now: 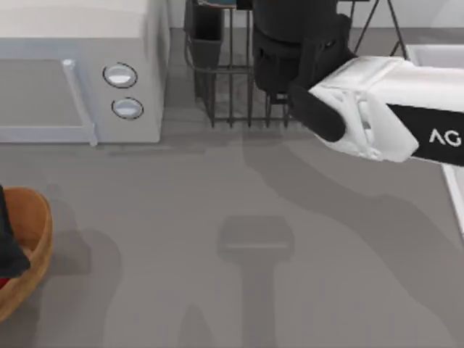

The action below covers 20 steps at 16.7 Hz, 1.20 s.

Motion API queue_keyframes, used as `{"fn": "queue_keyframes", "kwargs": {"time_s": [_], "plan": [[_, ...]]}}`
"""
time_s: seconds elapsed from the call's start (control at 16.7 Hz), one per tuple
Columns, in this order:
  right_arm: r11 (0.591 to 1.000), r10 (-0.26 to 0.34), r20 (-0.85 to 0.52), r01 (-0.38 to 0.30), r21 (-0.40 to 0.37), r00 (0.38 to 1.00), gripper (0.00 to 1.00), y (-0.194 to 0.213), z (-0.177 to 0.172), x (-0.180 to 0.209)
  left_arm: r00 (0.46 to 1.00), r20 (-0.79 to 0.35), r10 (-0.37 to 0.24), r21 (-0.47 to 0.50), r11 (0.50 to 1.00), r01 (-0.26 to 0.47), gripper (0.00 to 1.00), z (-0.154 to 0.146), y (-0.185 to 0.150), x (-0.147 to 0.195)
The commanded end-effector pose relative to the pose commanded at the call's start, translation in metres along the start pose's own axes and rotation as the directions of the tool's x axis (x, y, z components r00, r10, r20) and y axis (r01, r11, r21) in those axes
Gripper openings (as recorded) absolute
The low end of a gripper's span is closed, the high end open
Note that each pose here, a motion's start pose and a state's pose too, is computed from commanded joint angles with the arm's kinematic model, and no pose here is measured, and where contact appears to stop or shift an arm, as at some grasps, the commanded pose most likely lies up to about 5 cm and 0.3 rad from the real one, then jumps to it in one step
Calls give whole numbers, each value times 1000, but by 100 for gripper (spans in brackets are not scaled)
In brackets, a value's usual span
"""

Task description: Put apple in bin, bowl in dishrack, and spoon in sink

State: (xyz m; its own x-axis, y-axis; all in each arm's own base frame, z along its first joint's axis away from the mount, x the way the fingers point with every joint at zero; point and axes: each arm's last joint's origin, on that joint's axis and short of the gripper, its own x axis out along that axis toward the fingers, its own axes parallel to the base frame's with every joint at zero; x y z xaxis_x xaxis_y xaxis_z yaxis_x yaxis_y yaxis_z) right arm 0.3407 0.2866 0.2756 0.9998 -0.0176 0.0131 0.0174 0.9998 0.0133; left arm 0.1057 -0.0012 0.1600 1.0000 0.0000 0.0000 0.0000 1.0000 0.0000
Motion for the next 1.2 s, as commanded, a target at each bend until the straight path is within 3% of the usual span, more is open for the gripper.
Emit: {"fn": "queue_keyframes", "kwargs": {"time_s": [0.24, 0.54, 1.2], "plan": [[1000, 7, -11, -7, -11, 1000, 0, -22, -52, 38, 1000, 0, 0, 0, 1000, 0, 100, 0, 0, 0], [1000, 7, -13, -8, -13, 1000, 0, -24, -57, 41, 1000, 0, 0, 0, 1000, 0, 100, 0, 0, 0], [1000, 7, -13, -8, -13, 1000, 83, -24, -57, 41, 1000, 0, 0, 0, 1000, 0, 100, 0, 0, 0]]}}
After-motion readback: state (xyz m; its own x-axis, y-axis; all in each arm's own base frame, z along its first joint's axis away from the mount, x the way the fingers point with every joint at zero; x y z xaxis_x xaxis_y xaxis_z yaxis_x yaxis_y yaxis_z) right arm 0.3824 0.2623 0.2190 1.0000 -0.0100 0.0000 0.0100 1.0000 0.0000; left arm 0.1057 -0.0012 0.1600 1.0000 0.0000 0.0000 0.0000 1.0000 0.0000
